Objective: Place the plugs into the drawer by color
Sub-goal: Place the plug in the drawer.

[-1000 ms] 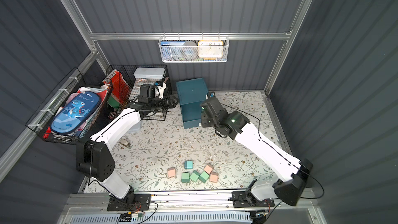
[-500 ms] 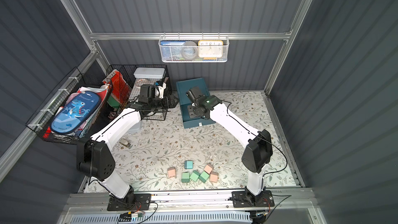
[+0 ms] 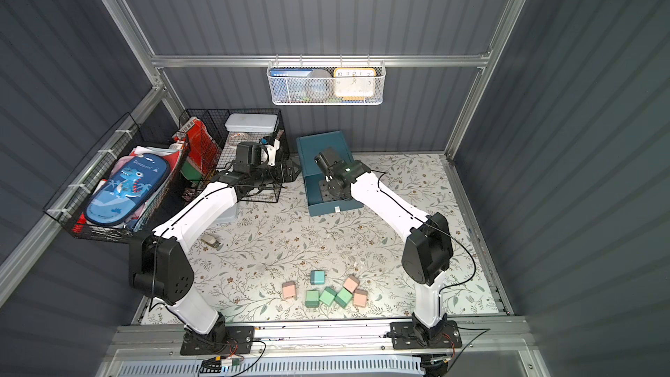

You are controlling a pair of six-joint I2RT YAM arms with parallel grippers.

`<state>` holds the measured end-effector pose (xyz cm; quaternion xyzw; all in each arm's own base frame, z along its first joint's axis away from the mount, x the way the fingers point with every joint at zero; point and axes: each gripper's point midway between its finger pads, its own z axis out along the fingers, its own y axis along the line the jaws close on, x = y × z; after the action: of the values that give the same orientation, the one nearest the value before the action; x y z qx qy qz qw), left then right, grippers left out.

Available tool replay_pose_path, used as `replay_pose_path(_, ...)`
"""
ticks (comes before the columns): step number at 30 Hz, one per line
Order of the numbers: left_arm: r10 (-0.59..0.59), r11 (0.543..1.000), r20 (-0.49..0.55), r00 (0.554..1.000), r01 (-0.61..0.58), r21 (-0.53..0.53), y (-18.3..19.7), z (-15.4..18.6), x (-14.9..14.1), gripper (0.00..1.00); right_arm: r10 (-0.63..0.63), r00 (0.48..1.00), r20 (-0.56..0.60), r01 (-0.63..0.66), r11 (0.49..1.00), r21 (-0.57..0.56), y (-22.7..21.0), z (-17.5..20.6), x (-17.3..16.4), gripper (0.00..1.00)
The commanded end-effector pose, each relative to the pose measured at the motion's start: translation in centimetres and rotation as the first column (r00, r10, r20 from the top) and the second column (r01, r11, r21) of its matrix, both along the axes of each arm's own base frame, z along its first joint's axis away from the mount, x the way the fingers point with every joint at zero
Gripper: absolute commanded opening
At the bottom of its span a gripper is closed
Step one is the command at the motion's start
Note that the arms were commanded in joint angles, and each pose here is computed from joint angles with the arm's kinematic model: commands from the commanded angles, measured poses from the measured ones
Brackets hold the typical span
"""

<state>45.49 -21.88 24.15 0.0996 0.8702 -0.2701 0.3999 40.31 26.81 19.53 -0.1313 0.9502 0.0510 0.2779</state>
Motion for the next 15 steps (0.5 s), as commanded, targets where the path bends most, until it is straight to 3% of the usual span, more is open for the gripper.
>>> replay_pose_path(1, -0.02, 1.0, 0.019, 1.0, 0.02, -0.004, -0.3, 0.6, 0.0, 0.94, 0.002, 1.0, 0.001, -0.002, 0.999, -0.033, -0.5, 0.2, 0.5, 0.43)
replay_pose_path(15, -0.029, 1.0, 0.022, 0.999, 0.029, -0.004, -0.3, 0.9, -0.2, 0.94, 0.01, 0.999, 0.036, -0.009, 1.0, -0.029, -0.5, 2.6, 1.1, 0.64)
